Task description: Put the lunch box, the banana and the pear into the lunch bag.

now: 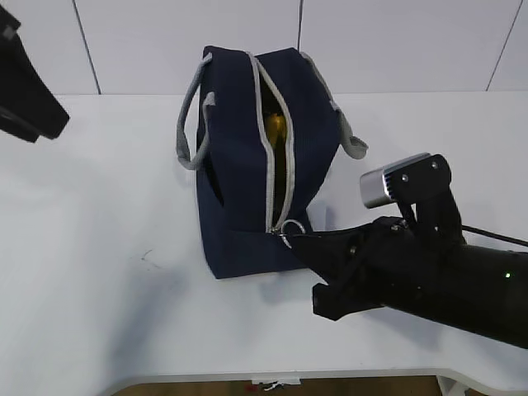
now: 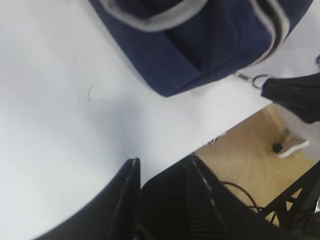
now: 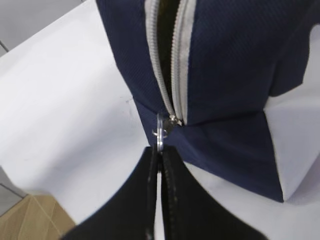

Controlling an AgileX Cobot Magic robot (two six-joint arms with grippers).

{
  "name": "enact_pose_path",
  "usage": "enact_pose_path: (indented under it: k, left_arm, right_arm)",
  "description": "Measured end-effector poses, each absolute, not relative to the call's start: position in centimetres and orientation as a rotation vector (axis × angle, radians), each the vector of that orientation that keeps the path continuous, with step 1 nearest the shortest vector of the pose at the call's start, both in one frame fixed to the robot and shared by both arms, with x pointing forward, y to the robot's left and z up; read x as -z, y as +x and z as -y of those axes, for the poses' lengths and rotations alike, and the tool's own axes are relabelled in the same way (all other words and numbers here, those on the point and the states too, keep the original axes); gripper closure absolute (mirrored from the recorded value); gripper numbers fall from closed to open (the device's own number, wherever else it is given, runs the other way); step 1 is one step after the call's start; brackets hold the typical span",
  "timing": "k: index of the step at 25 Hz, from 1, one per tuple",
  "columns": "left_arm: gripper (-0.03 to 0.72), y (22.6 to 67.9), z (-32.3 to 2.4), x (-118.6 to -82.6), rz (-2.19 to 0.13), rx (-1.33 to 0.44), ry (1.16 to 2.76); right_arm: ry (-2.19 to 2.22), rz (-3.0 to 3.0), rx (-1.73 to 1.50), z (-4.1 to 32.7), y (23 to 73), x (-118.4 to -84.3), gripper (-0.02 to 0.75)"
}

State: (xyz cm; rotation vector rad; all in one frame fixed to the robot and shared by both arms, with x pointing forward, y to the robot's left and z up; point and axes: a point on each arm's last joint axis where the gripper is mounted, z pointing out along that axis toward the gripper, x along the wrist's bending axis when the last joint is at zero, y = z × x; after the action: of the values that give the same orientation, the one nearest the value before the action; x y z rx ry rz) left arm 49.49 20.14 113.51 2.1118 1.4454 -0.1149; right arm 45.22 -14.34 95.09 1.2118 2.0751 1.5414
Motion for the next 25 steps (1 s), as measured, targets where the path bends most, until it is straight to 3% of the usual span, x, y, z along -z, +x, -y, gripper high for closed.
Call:
enact_pose_path:
  k: [13,19,25]
  left_arm:
    - [0.445,49.2,-20.6,-111.5,-1.453,0.112,2.203]
    - [0.445,49.3,-20.7,-111.5,-1.391,0.08,2.251]
    - [0.445,49.3,-20.7,-111.5,-1.345,0.053,2.276]
  right_arm:
    - [1.144,-2.091,-1.432,13.3,47.7,-101.4,0.724]
    - [1.11,-2.002,-1.492,12.3,49.7,-105.7,0.724]
    - [1.112,-1.967,-1.548,10.8,52.0,-107.9,0.724]
